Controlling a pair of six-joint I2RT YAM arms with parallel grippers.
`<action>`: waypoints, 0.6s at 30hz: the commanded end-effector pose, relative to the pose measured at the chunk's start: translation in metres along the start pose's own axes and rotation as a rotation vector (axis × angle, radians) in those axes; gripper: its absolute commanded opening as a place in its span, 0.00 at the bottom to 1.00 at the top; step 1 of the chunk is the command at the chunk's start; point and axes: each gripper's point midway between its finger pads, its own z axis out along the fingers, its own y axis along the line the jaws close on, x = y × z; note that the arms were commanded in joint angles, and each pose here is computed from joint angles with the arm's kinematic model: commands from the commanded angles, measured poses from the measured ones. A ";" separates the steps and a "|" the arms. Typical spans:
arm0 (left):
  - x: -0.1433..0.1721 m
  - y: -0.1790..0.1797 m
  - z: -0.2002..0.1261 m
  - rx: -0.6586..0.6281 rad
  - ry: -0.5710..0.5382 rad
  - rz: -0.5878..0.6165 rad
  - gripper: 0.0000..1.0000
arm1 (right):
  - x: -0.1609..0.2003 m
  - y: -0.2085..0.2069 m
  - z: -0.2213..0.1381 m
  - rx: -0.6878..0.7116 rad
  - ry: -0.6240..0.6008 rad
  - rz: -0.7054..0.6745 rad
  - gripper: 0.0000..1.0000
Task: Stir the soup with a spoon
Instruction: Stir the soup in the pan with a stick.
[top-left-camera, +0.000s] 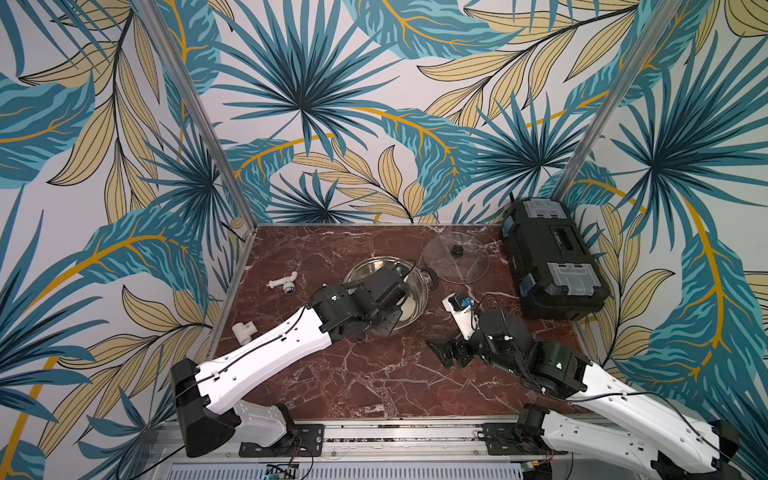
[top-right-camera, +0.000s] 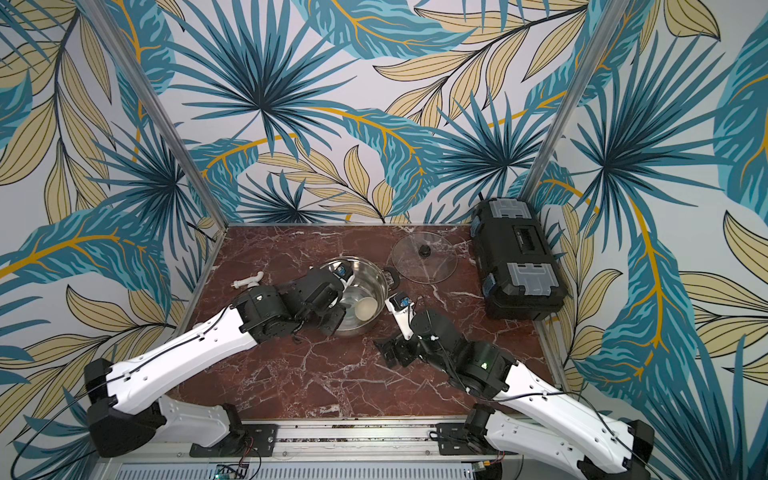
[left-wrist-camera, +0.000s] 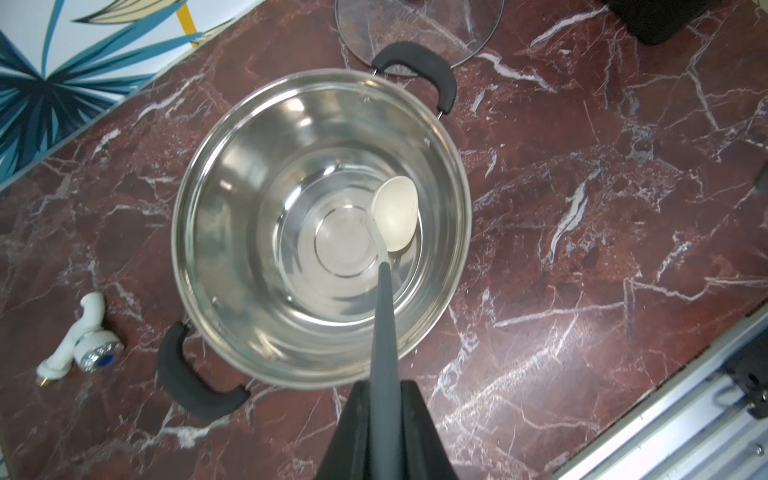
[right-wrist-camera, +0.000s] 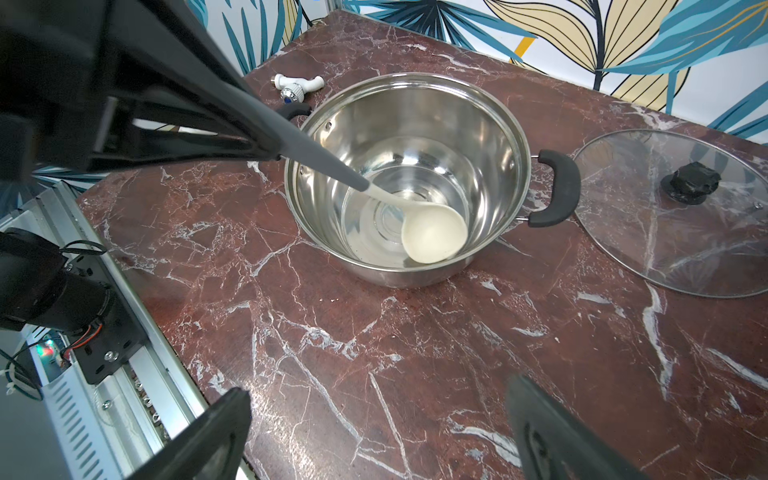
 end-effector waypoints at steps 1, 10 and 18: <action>0.031 0.022 -0.015 -0.067 0.058 -0.034 0.00 | 0.006 0.000 0.001 0.001 0.013 0.008 0.99; 0.027 0.068 -0.027 -0.329 0.046 0.005 0.00 | 0.004 0.004 0.003 -0.018 0.007 0.018 1.00; -0.027 0.066 -0.010 -0.422 -0.051 0.025 0.00 | 0.005 0.001 -0.003 -0.014 -0.001 0.029 0.99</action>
